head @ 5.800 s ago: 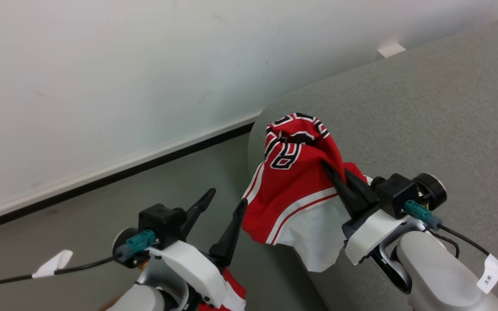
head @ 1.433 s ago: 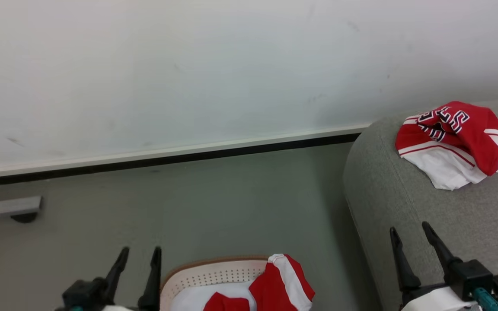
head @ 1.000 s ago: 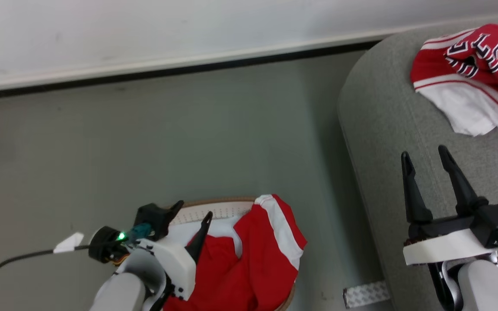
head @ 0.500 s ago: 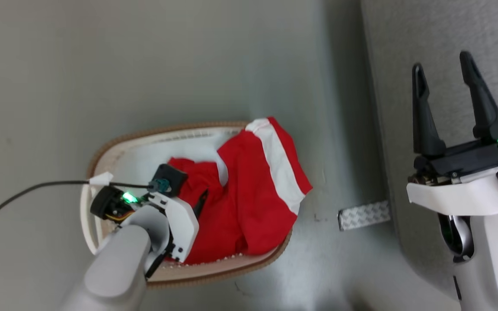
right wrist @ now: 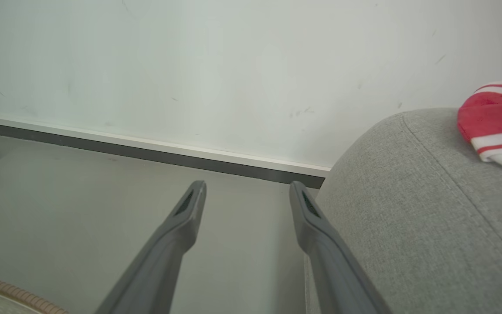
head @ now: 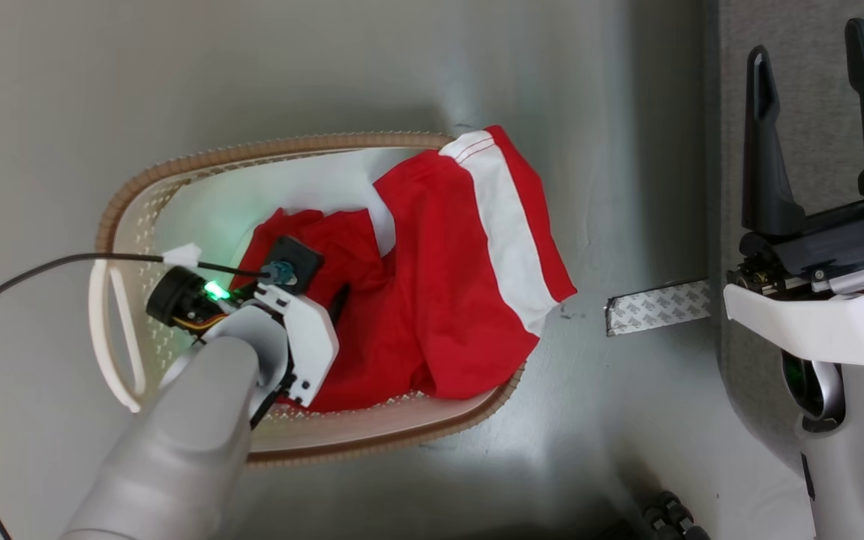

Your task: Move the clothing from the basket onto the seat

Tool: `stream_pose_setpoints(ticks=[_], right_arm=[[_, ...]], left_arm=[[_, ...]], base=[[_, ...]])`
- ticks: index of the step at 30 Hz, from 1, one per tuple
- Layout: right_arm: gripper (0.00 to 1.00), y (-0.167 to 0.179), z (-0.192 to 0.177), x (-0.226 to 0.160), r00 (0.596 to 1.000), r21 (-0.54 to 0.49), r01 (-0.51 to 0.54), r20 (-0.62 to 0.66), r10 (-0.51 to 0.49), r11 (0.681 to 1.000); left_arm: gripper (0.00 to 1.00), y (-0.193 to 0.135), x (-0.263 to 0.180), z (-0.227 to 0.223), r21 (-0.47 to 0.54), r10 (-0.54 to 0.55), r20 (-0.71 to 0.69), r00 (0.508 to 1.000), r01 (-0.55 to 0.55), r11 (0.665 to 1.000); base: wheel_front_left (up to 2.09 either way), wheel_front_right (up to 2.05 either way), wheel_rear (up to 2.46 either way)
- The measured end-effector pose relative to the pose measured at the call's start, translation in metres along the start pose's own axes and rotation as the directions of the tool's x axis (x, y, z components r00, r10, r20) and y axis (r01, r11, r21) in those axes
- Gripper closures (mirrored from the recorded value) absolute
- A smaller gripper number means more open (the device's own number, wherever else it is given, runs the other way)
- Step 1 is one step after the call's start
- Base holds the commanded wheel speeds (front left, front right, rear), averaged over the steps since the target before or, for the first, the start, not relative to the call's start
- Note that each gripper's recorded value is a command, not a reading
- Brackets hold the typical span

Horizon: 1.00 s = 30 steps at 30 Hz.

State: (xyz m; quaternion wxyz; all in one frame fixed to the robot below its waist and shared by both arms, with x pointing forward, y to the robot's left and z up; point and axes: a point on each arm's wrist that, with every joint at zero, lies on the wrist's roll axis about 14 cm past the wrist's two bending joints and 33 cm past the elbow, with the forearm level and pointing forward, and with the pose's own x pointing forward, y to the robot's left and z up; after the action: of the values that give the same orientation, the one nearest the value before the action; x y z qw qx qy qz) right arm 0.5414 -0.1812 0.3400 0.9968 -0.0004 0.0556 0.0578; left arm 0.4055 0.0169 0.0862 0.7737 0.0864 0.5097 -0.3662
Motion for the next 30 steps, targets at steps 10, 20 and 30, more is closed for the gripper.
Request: stream_pose_setpoints(ticks=[10,20,30], right_arm=[[0.00,-0.004,-0.007,-0.001,1.000,0.004,0.017,-0.008,-0.017,1.000],[0.00,-0.003,0.020,-0.016,0.999,0.039,0.031,0.006,-0.031,0.999],[0.00,-0.004,0.070,-0.058,0.997,0.077,0.066,0.045,-0.070,0.995]], left_arm=[[1.00,-0.008,0.005,-0.015,-0.006,-0.015,-0.030,0.999,0.015,1.000],[1.00,-0.016,-0.031,0.029,-0.128,0.030,0.144,0.989,-0.011,0.992],[1.00,-0.020,-0.120,0.092,-0.249,0.148,0.395,0.907,-0.049,0.967]], base=[[0.00,0.00,0.00],[0.00,0.00,0.00],[0.00,0.00,0.00]])
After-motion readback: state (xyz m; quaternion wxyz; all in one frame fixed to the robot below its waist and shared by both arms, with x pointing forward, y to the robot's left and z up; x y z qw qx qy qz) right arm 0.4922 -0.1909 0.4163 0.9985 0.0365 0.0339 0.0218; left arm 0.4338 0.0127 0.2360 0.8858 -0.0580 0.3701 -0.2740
